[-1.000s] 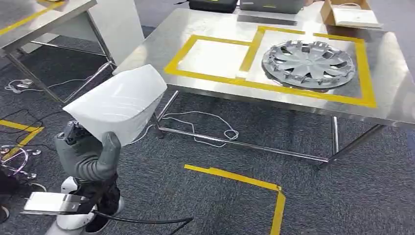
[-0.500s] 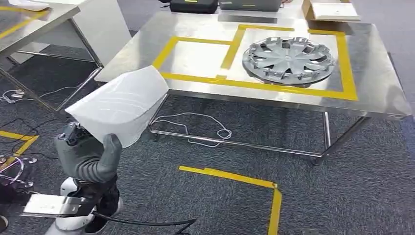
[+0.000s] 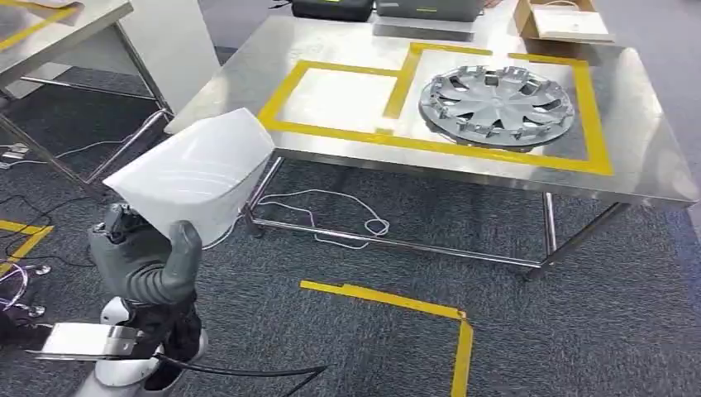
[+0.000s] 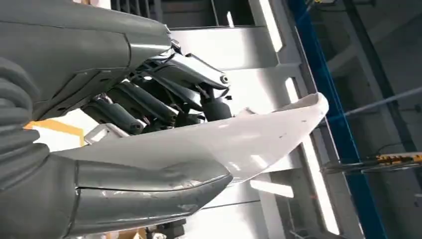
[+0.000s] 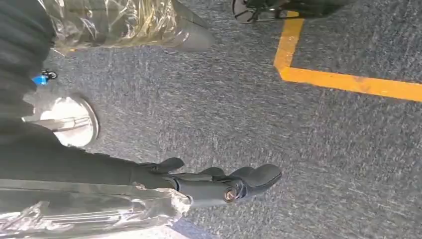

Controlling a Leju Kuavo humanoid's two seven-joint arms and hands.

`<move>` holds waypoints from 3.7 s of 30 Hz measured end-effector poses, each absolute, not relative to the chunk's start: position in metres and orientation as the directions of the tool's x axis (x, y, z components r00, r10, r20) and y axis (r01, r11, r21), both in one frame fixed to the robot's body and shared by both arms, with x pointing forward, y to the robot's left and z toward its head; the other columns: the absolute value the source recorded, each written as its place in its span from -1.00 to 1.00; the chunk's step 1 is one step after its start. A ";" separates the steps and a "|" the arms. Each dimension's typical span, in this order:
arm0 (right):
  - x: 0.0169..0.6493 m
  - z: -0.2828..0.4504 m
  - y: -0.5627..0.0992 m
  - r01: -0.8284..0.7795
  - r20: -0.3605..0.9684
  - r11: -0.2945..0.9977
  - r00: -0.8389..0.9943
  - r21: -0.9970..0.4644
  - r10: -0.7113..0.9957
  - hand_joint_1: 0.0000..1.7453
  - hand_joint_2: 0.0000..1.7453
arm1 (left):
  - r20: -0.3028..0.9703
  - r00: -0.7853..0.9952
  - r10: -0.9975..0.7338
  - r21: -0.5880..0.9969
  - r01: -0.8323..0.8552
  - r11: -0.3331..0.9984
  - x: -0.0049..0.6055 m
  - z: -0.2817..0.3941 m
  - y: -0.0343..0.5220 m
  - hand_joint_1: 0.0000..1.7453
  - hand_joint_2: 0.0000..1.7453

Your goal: Take the parts from the cabinet and place them on the table.

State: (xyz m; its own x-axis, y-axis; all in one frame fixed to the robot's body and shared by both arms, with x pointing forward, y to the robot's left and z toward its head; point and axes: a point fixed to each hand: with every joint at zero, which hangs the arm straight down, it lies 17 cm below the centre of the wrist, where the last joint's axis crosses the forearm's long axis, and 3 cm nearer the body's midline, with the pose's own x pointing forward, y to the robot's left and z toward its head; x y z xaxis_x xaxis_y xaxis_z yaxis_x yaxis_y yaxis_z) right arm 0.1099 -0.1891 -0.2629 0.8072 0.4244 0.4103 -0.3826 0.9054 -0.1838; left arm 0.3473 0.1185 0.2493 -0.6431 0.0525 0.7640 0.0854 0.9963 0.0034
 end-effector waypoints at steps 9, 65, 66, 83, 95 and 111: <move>0.109 -0.263 -0.188 -0.386 0.409 0.904 0.807 -0.183 0.427 -1.00 1.00 | 0.762 -0.645 0.053 0.003 0.085 0.996 0.347 0.250 0.118 1.00 1.00; 0.107 -0.263 -0.182 -0.389 0.408 0.906 0.809 -0.169 0.424 -1.00 1.00 | 0.762 -0.646 0.044 -0.004 0.064 0.998 0.346 0.251 0.127 1.00 1.00; 0.108 -0.262 -0.182 -0.389 0.409 0.905 0.808 -0.170 0.424 -1.00 1.00 | 0.760 -0.648 0.044 -0.004 0.064 0.998 0.346 0.252 0.127 1.00 1.00; 0.107 -0.263 -0.182 -0.388 0.406 0.906 0.810 -0.170 0.423 -1.00 1.00 | 0.758 -0.652 0.035 0.002 0.056 0.998 0.346 0.252 0.130 1.00 1.00; 0.105 -0.263 -0.182 -0.390 0.403 0.905 0.811 -0.169 0.424 -1.00 1.00 | 0.757 -0.653 0.030 -0.006 0.040 0.999 0.346 0.253 0.134 1.00 1.00; 0.105 -0.264 -0.185 -0.390 0.401 0.905 0.812 -0.170 0.425 -1.00 1.00 | 0.755 -0.656 0.023 -0.004 0.031 1.000 0.346 0.253 0.137 1.00 1.00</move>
State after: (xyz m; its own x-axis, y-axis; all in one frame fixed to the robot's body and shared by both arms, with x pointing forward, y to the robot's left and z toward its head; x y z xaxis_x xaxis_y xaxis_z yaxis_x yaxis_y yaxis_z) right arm 0.1046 -0.1846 -0.2636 0.8117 0.4249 0.4008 -0.3901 0.9050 -0.1696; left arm 0.3456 0.1375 0.2534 -0.6556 0.0233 0.7547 0.0312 0.9995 -0.0038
